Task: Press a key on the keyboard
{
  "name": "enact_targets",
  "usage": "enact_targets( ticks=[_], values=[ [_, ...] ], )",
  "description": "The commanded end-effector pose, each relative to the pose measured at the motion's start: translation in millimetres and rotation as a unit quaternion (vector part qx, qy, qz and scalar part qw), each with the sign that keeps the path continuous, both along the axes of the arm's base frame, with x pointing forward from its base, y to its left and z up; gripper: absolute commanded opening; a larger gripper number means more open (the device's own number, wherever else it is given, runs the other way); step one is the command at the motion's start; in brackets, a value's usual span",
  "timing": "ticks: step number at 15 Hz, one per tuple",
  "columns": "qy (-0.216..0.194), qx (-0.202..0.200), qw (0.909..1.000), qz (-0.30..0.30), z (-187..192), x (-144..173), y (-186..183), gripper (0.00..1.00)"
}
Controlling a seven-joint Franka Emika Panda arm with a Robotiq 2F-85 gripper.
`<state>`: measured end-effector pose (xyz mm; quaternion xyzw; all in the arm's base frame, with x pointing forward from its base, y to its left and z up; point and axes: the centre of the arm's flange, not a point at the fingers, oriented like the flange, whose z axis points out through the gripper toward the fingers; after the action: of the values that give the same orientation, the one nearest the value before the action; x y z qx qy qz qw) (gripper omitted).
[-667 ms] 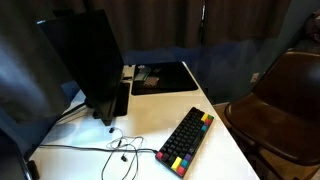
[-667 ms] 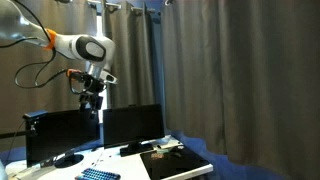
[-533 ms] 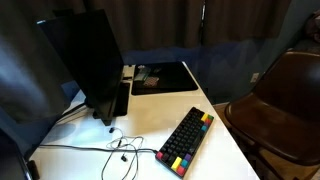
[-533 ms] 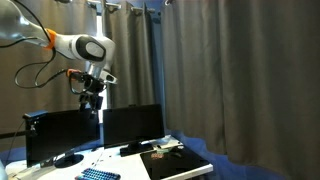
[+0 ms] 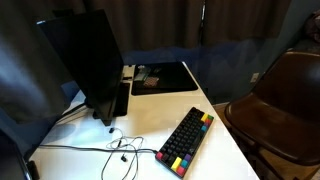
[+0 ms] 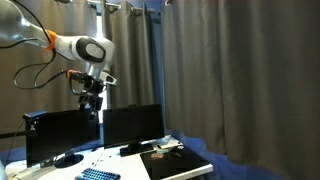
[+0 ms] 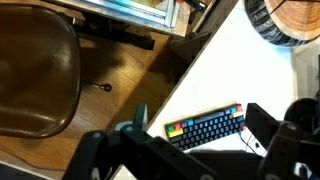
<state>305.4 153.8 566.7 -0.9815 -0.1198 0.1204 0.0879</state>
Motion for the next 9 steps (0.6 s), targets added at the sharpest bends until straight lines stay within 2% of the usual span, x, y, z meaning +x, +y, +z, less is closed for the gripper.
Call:
enact_targets(
  ticks=[1, 4, 6, 9],
  values=[
    [0.016, -0.001, 0.9970, 0.076, -36.6, 16.4, 68.9, 1.00],
    [0.006, 0.007, 0.9898, 0.142, -79.7, 22.1, 139.2, 1.00],
    [-0.003, 0.011, 0.9860, 0.166, -113.3, 25.6, 183.7, 1.00],
    [-0.040, 0.022, 0.9809, 0.189, -161.2, 34.0, 244.3, 1.00]
  ],
)
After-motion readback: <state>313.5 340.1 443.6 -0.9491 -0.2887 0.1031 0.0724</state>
